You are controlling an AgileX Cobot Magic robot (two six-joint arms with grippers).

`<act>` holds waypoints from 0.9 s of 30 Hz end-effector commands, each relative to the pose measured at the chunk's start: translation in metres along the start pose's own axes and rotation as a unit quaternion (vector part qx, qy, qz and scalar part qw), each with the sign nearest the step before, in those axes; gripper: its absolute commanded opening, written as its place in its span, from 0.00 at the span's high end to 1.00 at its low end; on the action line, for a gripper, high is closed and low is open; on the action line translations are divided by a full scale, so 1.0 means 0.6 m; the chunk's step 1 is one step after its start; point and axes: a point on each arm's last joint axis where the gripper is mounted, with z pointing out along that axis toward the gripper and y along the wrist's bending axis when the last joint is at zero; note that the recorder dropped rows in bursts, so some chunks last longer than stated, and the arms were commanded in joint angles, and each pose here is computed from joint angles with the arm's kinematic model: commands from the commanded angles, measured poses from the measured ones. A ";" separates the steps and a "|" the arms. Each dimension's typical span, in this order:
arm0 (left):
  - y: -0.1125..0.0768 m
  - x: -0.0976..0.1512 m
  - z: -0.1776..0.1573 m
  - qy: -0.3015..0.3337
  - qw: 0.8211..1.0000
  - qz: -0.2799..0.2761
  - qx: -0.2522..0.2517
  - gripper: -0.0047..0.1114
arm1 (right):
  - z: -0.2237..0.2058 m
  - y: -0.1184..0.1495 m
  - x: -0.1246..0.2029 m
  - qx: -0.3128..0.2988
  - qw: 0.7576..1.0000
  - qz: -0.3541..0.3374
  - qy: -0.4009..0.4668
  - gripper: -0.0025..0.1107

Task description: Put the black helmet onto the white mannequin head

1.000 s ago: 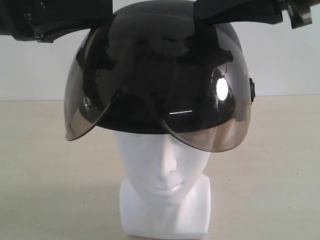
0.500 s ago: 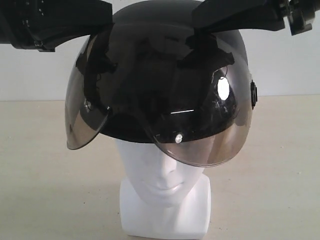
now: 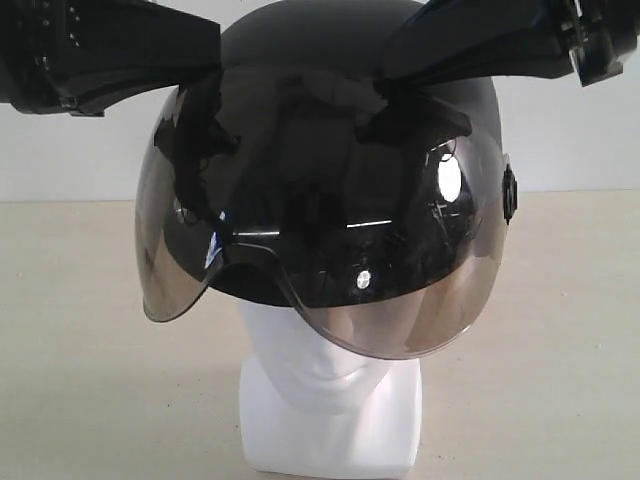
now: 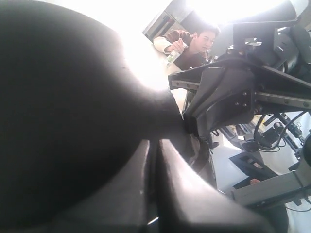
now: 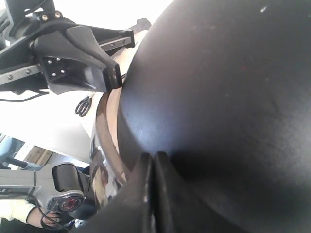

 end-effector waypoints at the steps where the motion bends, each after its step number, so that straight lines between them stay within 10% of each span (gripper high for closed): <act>1: 0.021 0.034 0.007 0.053 0.998 -0.012 -0.025 0.92 | 0.010 -0.017 0.013 0.024 0.999 -0.007 0.040 0.98; 27: 0.019 0.079 0.001 0.065 0.997 -0.034 -0.027 0.92 | 0.029 -0.041 0.048 0.025 0.996 0.021 0.088 0.98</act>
